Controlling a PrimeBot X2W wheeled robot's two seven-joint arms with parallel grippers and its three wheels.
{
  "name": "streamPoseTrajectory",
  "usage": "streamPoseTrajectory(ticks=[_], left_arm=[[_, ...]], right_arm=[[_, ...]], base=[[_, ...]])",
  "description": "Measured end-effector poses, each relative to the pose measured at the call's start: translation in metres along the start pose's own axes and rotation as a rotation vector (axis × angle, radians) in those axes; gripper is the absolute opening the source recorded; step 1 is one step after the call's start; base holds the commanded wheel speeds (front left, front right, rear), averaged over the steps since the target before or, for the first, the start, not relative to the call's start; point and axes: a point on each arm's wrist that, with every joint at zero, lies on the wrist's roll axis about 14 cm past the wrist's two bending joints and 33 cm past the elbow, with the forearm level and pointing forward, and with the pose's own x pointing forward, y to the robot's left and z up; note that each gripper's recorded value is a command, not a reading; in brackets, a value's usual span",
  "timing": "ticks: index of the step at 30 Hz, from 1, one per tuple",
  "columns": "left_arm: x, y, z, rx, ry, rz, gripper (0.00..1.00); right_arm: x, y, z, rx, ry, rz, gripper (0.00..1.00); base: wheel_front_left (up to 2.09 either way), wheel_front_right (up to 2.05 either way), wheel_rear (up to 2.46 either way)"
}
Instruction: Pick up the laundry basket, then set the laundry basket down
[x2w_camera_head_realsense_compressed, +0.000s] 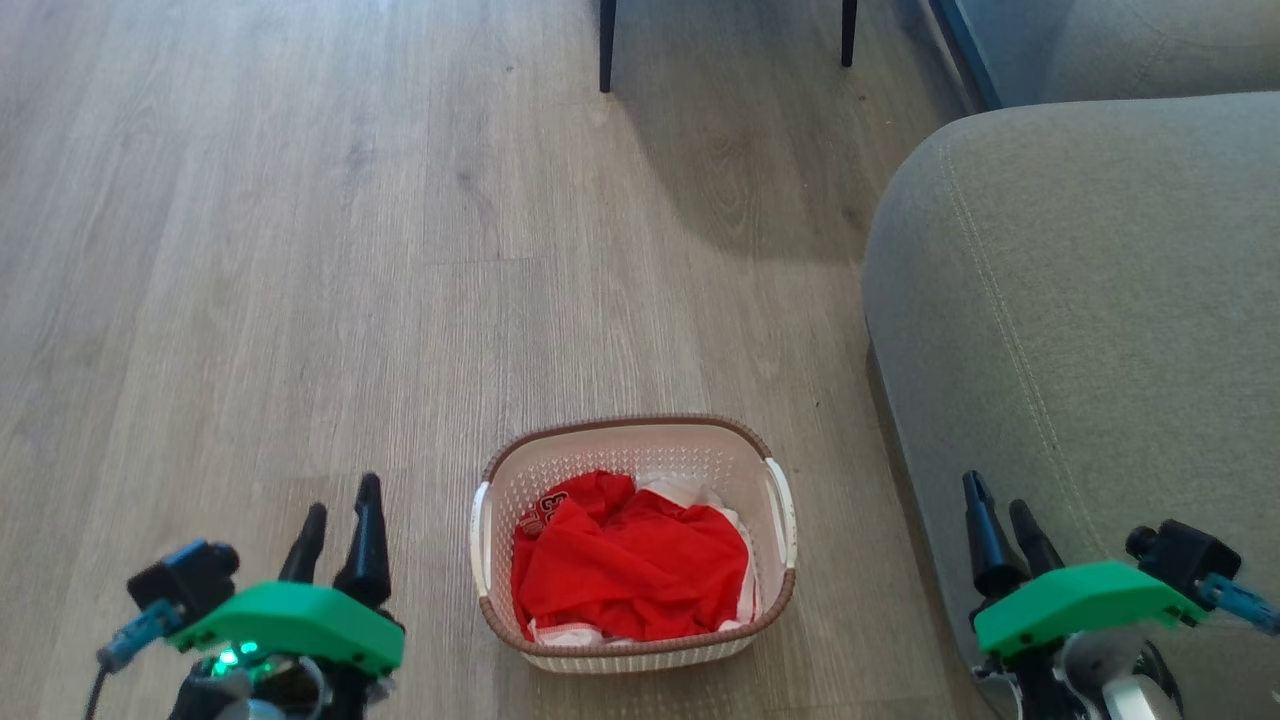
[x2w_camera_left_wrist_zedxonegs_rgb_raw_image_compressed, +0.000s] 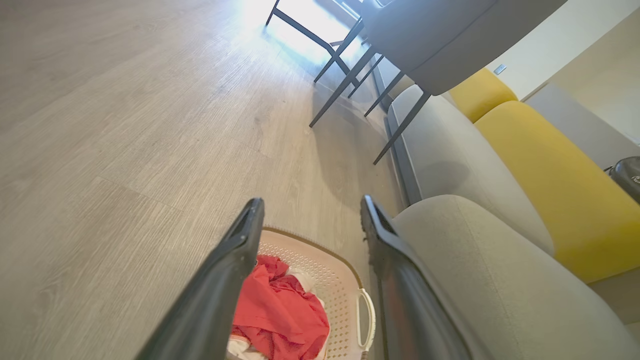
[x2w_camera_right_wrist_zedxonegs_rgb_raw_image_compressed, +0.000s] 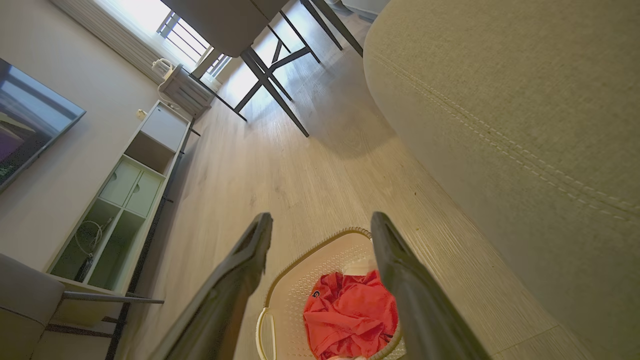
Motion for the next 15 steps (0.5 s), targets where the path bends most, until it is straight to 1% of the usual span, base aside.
streamPoseTrajectory(ticks=[8, 9, 15], left_arm=[[-0.004, 0.003, -0.005, 0.111, 0.008, 0.013, 1.0], [-0.004, 0.001, -0.005, 0.14, 0.006, 0.005, 1.0], [-0.004, 0.0, -0.004, 0.221, -0.011, 0.007, 1.0]], right_arm=[[0.0, 0.005, -0.002, -0.084, 0.0, 0.02, 1.0], [0.0, 0.006, -0.003, -0.109, 0.003, 0.025, 1.0], [0.0, 0.011, -0.006, -0.188, 0.005, 0.049, 1.0]], base=[[0.0, 0.0, 0.0], [0.0, 0.0, 0.0], [0.0, 0.0, 0.0]])
